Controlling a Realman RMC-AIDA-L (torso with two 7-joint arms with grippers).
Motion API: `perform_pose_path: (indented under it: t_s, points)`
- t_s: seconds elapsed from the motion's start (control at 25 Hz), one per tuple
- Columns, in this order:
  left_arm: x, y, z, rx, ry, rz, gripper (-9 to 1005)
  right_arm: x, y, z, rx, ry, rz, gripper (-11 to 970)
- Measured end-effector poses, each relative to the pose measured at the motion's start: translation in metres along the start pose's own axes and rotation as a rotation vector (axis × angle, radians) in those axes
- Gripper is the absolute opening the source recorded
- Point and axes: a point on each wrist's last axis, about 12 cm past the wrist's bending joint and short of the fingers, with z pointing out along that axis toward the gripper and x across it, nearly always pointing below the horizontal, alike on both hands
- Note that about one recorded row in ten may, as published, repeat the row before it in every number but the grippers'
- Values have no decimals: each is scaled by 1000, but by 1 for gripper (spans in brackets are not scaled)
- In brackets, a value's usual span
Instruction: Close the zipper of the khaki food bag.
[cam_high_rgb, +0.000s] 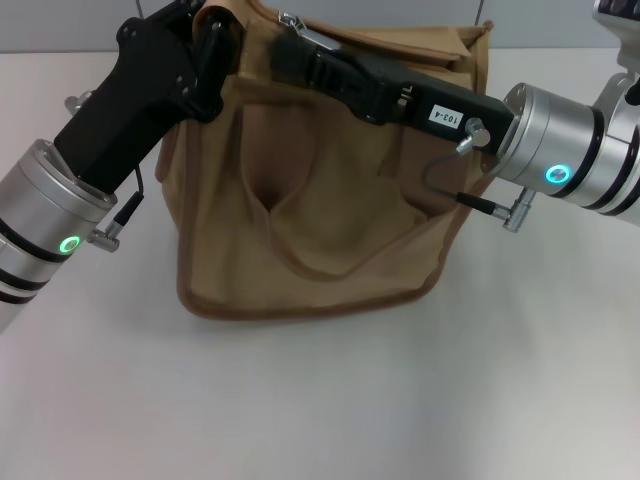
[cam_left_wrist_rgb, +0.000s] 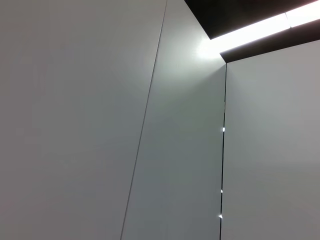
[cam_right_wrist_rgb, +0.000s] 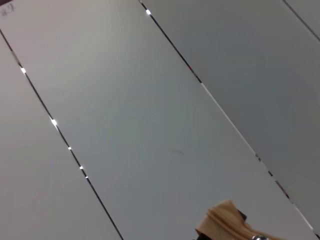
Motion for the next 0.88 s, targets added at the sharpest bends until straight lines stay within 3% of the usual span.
perform_pose_path:
  t_s: [0.16,0.36,0.72,0.88]
  points:
    - [0,0,-1,-3,-1,0,64,2,-1,-1,13,2,9,83]
    - [0,0,-2,-4,-1,0,66,4,-2,-4,25,-6,17,-1]
    - [0,0,-3,-10,-5,0,69,9,12,-17,-59,-36,23,80]
    - [-1,0,-3,-8,-8,-1,71,10,12,-28,-34,-79,22,116]
